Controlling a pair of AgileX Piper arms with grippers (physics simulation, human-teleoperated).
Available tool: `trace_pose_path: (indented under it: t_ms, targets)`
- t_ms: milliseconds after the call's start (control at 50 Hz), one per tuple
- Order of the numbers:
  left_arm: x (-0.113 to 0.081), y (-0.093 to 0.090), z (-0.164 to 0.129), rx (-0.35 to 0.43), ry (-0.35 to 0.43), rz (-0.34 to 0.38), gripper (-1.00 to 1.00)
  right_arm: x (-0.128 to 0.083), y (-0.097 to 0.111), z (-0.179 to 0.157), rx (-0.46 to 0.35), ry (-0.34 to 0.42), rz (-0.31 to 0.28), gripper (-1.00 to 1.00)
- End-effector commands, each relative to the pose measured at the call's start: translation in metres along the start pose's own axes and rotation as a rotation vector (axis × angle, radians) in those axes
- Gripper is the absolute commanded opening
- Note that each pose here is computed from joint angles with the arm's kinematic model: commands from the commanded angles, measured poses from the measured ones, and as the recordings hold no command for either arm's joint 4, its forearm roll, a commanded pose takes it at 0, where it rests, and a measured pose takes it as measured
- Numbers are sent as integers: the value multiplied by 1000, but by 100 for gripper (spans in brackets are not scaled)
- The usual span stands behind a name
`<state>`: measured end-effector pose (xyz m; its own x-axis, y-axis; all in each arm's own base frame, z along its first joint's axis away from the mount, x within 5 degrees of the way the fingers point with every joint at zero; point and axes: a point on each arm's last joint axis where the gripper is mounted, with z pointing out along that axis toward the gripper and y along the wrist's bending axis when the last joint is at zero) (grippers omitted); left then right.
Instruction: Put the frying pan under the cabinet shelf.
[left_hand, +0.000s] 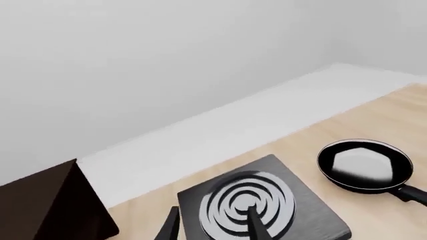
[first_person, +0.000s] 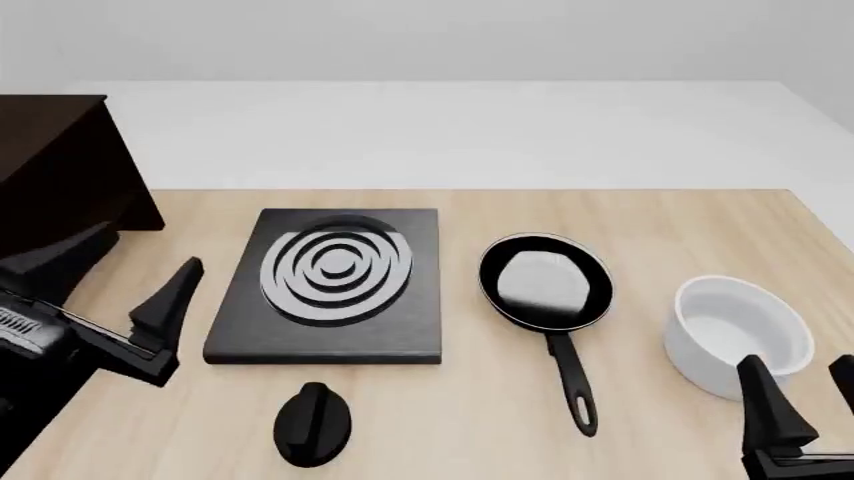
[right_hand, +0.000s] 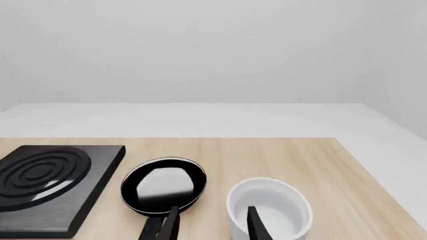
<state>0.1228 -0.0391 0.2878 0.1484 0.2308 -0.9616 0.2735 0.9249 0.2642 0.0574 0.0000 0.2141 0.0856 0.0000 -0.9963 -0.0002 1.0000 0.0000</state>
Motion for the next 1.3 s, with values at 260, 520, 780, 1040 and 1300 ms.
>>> trace_pose_path:
  t_ms: [260,520,780,1040,1300]
  targets:
    - [-5,-39,47,201,-79,307,100,0,0,0,0,0,0,100]
    - [-2,-67,60,304,-139,459,100,0,0,0,0,0,0,100]
    - [3,-94,76,375,-178,521,100,0,0,0,0,0,0,100]
    - [17,-118,86,439,-197,634,100,0,0,0,0,0,0,100]
    - [27,-146,90,517,-229,714,100,0,0,0,0,0,0,100]
